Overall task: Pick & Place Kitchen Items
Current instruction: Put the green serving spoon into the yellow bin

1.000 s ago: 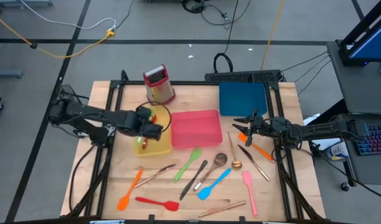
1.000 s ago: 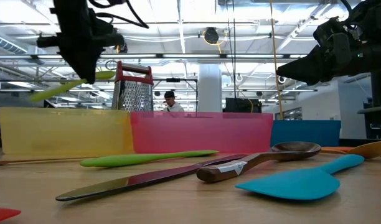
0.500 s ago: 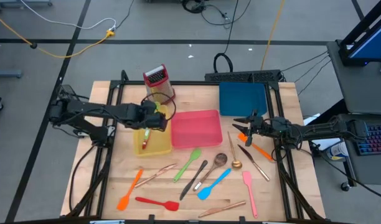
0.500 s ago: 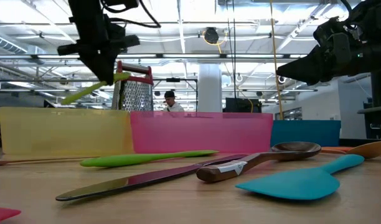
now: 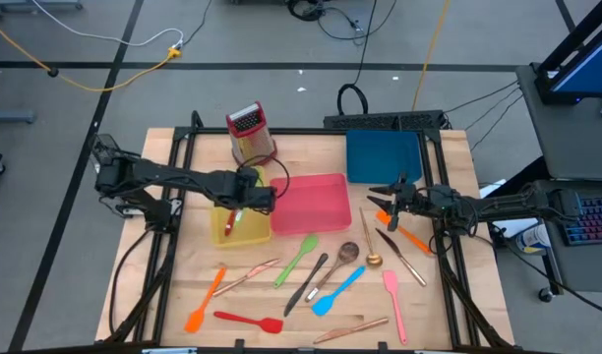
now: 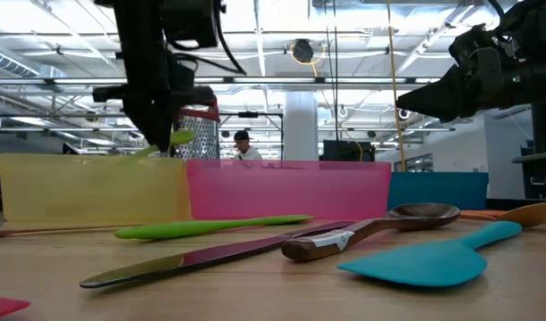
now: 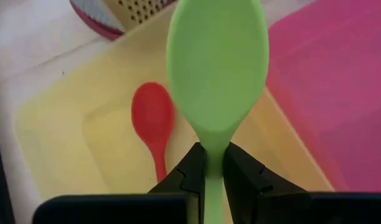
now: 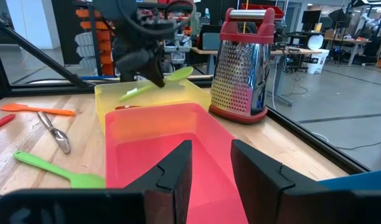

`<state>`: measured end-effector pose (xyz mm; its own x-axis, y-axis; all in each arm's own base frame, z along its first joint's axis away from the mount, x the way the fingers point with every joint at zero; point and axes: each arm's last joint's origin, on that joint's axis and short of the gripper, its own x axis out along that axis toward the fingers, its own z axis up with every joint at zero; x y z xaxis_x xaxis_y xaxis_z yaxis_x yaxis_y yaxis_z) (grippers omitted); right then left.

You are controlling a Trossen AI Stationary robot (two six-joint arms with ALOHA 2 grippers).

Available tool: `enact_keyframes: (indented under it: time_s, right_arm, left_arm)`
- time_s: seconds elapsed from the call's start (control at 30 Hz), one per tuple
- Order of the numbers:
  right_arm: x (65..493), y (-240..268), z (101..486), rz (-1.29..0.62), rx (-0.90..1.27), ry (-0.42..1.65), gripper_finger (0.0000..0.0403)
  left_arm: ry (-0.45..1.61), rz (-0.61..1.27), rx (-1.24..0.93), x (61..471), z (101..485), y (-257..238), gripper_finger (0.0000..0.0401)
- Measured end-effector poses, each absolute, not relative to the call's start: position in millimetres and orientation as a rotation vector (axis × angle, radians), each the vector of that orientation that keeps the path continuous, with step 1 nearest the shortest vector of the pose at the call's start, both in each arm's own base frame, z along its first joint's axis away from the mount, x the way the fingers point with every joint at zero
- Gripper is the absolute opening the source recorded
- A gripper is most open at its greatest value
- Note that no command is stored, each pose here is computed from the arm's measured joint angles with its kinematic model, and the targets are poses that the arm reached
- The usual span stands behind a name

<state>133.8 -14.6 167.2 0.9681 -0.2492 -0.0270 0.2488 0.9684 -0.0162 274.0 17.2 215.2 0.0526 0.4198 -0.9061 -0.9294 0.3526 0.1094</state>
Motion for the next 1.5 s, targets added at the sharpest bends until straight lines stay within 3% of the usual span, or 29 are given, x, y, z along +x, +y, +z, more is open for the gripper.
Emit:
enact_keyframes:
  time_s: [0.8,1.5]
  right_arm:
    - [133.8,-14.7,167.3,-0.252,-0.012,0.028,0.0105]
    - [133.8,-14.6,166.6,-0.252,-0.013,0.036,0.0105]
  left_arm:
    - [1.34,1.129,-0.613,291.7,158.5,25.6,0.0049]
    - [1.332,1.015,-0.592,301.0,153.1,31.8,0.0052]
